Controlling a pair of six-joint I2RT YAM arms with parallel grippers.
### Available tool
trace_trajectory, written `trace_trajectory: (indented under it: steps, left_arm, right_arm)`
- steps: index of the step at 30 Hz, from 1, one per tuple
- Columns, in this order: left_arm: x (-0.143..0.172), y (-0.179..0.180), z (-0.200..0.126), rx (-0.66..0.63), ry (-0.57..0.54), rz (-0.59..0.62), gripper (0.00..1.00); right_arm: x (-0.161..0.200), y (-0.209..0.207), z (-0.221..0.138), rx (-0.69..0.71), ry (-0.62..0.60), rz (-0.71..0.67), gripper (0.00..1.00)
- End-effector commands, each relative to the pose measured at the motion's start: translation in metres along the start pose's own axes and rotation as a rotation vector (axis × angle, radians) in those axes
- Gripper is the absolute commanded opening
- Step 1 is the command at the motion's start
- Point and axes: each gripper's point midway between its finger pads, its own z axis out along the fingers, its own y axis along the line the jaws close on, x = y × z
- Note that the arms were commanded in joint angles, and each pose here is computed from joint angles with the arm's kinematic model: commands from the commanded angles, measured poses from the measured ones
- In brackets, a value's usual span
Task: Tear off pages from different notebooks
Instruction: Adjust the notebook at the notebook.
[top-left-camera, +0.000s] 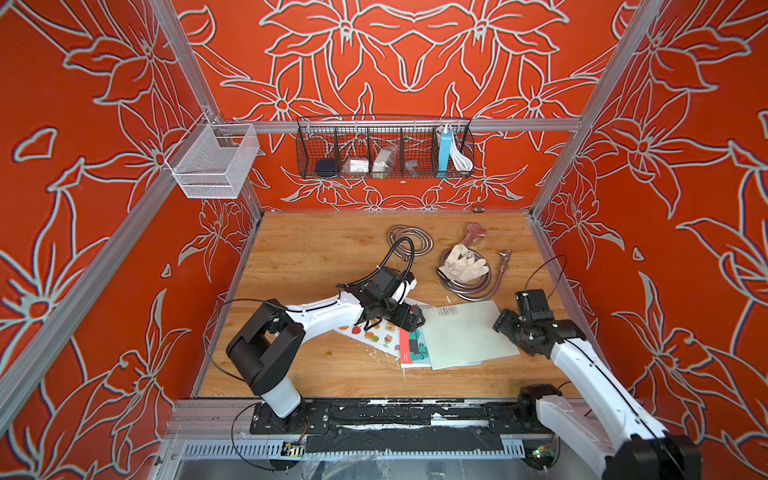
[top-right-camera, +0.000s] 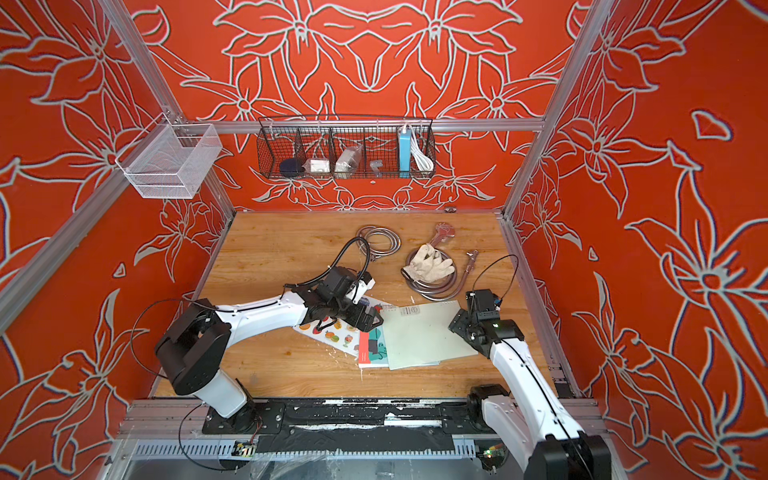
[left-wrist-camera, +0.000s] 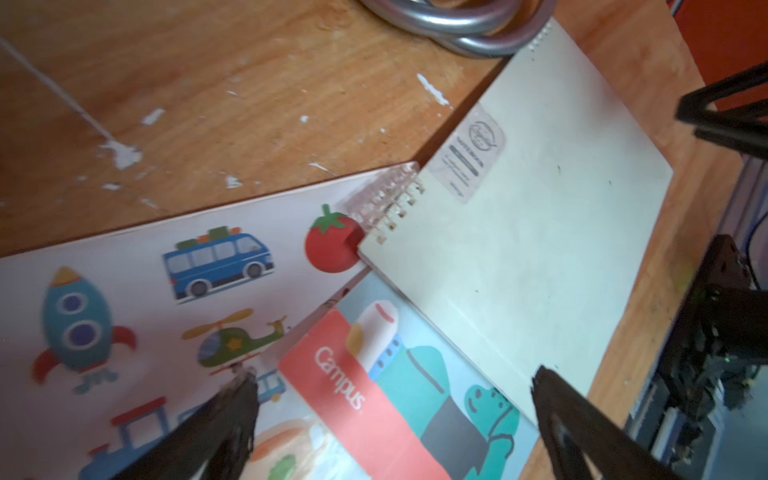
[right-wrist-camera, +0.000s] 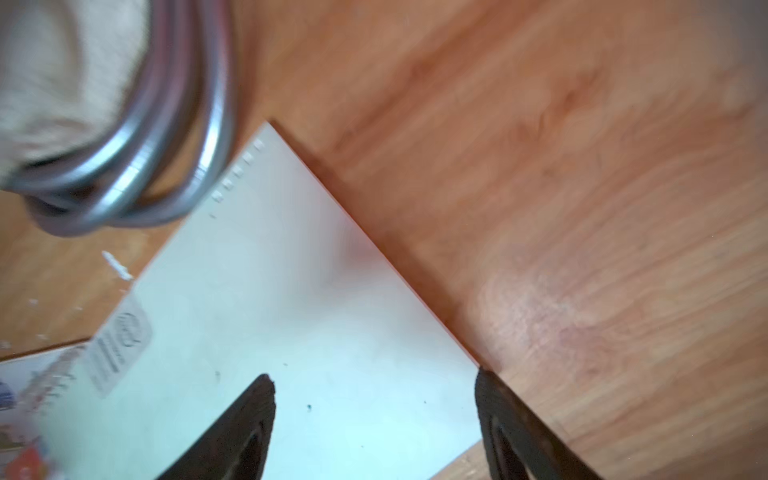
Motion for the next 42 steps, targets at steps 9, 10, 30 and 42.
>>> trace_trajectory:
  steps: [9, 10, 30, 42]
  left_arm:
    - [0.007, -0.019, 0.004, 0.066, 0.071, 0.052, 0.98]
    - [0.007, -0.019, 0.005, 0.065, 0.074, 0.053, 0.98]
    - [-0.003, -0.011, -0.004, -0.002, 0.034, 0.067, 0.98]
    - [-0.015, 0.000, -0.022, -0.055, -0.032, 0.058, 0.98]
  right_arm:
    - [0.042, -0.021, 0.009, 0.002, 0.221, 0.144, 0.81]
    - [0.044, -0.023, 0.009, 0.004, 0.232, 0.155, 0.81]
    - [0.027, 0.004, 0.025, -0.127, 0.314, 0.282, 0.87]
    - [-0.058, 0.051, 0.028, -0.130, 0.213, 0.094, 0.83]
